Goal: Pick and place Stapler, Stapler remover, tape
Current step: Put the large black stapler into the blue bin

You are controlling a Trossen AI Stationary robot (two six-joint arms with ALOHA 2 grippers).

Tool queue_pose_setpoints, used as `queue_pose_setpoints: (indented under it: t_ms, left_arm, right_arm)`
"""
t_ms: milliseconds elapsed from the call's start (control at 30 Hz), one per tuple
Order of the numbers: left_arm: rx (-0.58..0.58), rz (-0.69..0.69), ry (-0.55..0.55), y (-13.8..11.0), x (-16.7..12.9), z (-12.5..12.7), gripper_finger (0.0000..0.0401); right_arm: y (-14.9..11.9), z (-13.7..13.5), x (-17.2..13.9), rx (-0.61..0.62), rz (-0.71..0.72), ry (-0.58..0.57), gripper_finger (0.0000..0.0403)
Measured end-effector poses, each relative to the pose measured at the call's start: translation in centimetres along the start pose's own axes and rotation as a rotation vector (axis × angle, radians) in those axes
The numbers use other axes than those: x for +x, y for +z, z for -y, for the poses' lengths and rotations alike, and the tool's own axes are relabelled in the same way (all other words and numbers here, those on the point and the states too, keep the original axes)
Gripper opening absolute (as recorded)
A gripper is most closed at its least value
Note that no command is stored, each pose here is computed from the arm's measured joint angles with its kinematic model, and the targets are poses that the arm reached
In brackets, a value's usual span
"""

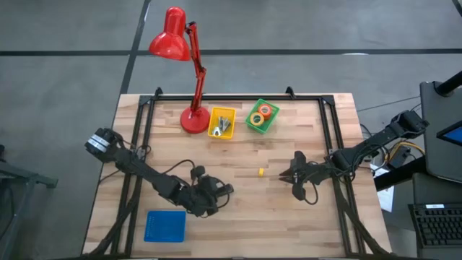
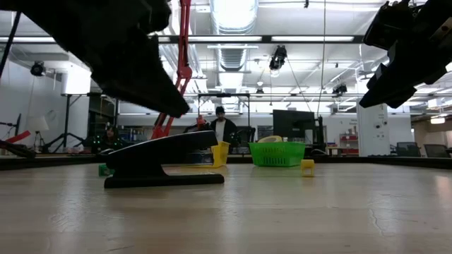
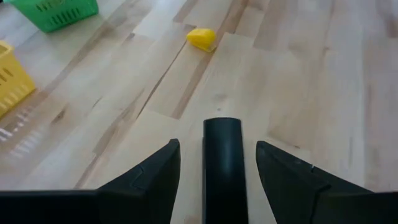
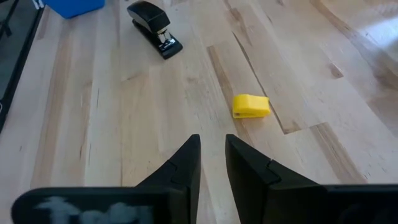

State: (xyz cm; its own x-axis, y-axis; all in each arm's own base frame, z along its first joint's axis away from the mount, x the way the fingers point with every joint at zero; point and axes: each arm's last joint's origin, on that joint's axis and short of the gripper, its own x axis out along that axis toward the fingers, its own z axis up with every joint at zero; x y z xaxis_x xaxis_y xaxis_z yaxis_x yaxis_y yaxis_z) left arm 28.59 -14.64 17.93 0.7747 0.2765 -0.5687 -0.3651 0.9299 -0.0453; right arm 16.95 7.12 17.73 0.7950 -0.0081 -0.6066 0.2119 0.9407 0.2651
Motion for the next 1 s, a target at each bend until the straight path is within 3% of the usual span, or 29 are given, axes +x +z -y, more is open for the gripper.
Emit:
queue_pose_setpoints:
  t_ms: [600, 900, 1000]
  left_arm:
    - [0.01, -0.118, 0.015, -2.4, 3.3, 0.1, 0.0206]
    - [-0.014, -0.106, -0.012, -1.6, 2.9, 0.2, 0.0125]
    - [-0.002, -0.125, -0.033, -1.6, 3.0, 0.2, 0.0124]
  right_arm:
    - [0.0, 0.0, 0.0, -0.001, 0.002, 0.002, 0.0062]
    - [0.0, 0.0, 0.0, -0.001, 0.004, 0.001, 0.0063]
    - [0.0, 0.0, 0.0, -0.001, 0.003, 0.0, 0.0067]
